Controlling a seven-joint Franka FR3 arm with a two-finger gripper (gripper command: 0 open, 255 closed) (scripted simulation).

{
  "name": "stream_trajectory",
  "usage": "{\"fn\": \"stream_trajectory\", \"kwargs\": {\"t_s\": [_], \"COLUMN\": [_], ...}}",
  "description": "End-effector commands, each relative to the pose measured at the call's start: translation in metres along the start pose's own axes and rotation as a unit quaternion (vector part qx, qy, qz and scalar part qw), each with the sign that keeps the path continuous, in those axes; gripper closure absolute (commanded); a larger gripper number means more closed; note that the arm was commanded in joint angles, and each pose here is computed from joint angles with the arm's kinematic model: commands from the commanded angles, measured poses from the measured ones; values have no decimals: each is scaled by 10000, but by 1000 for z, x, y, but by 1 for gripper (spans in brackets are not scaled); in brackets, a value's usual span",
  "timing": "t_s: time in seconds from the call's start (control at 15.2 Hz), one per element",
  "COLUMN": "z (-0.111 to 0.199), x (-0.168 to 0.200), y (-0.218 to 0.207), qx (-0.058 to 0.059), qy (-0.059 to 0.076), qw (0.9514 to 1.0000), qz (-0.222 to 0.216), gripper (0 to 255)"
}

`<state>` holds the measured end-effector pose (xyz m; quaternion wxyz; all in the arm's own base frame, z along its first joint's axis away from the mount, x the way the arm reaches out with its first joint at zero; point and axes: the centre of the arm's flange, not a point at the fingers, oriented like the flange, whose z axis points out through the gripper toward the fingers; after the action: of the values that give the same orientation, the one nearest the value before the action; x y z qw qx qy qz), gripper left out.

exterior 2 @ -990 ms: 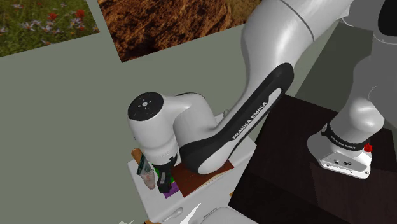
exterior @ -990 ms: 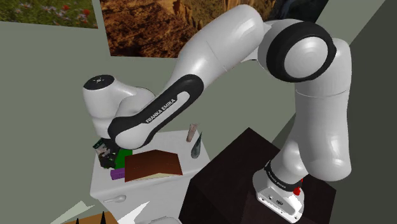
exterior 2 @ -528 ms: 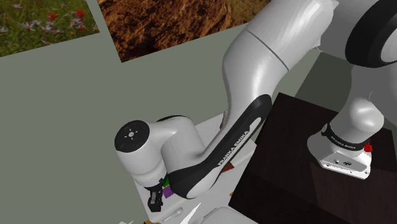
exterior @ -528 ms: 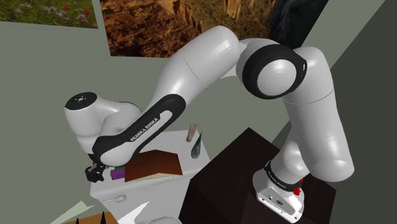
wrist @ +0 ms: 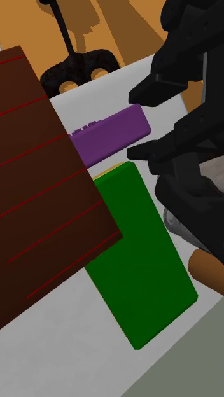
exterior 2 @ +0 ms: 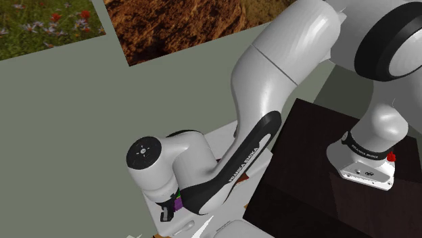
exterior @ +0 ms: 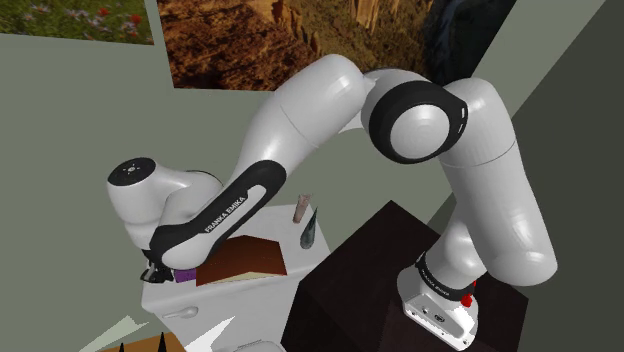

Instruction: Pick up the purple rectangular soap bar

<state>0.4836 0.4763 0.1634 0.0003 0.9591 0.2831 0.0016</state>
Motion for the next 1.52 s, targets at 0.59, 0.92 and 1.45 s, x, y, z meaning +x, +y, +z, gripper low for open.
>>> {"fn": "stream_trajectory", "kwargs": {"t_s": [0.59, 0.92, 1.45], "z": [-9, -36, -78], "x": [1, 1, 1], "y": [1, 1, 1], "qx": [0, 0, 0], "qy": [1, 1, 1], "qw": [10000, 10000, 10000], "qz": [0, 0, 0], "gripper": [255, 255, 255]}}
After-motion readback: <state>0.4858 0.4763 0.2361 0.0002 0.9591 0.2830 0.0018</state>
